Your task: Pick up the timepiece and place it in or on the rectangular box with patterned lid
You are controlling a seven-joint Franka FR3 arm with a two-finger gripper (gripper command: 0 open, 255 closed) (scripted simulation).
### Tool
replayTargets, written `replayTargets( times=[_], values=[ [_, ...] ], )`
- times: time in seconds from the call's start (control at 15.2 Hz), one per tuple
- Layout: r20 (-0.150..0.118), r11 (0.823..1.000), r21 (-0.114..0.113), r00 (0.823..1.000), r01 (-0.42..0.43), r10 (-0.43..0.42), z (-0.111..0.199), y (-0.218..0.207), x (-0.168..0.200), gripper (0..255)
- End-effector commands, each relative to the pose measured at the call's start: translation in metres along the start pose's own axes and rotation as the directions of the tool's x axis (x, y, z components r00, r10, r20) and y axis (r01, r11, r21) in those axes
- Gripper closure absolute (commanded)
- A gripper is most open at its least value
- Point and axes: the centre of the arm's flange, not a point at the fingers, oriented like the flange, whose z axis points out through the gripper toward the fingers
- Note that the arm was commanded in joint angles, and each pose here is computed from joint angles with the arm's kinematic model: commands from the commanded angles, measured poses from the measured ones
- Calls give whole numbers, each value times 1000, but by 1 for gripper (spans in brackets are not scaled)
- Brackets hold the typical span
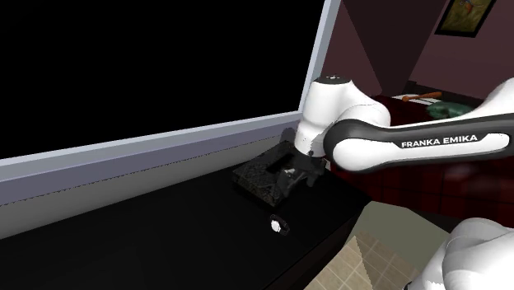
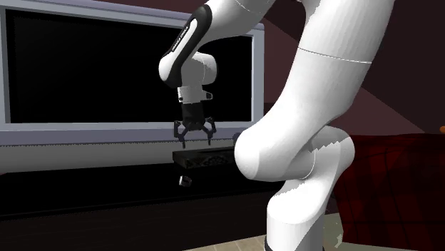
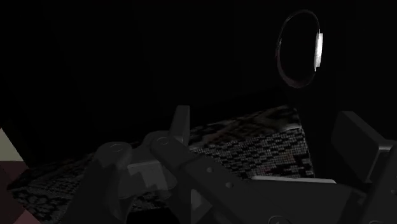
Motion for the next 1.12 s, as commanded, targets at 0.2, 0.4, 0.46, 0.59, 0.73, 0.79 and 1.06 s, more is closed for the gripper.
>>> replayTargets(
  times=[0.2, 0.4, 0.46, 0.59, 0.73, 0.79, 1.06],
  values=[
    [25, 999, 6, 998, -53, 53, 45, -50, 10, 0],
    [37, 997, 8, 997, -75, 75, 64, -70, 15, 0],
    [37, 997, 8, 997, -75, 75, 69, -70, 15, 0],
    [37, 997, 8, 997, -75, 75, 80, -71, 15, 0],
    [37, 997, 8, 997, -75, 75, 90, -71, 14, 0],
    [37, 997, 8, 997, -75, 75, 96, -71, 14, 0],
    [37, 997, 8, 997, -75, 75, 104, -71, 14, 0]
  ],
)
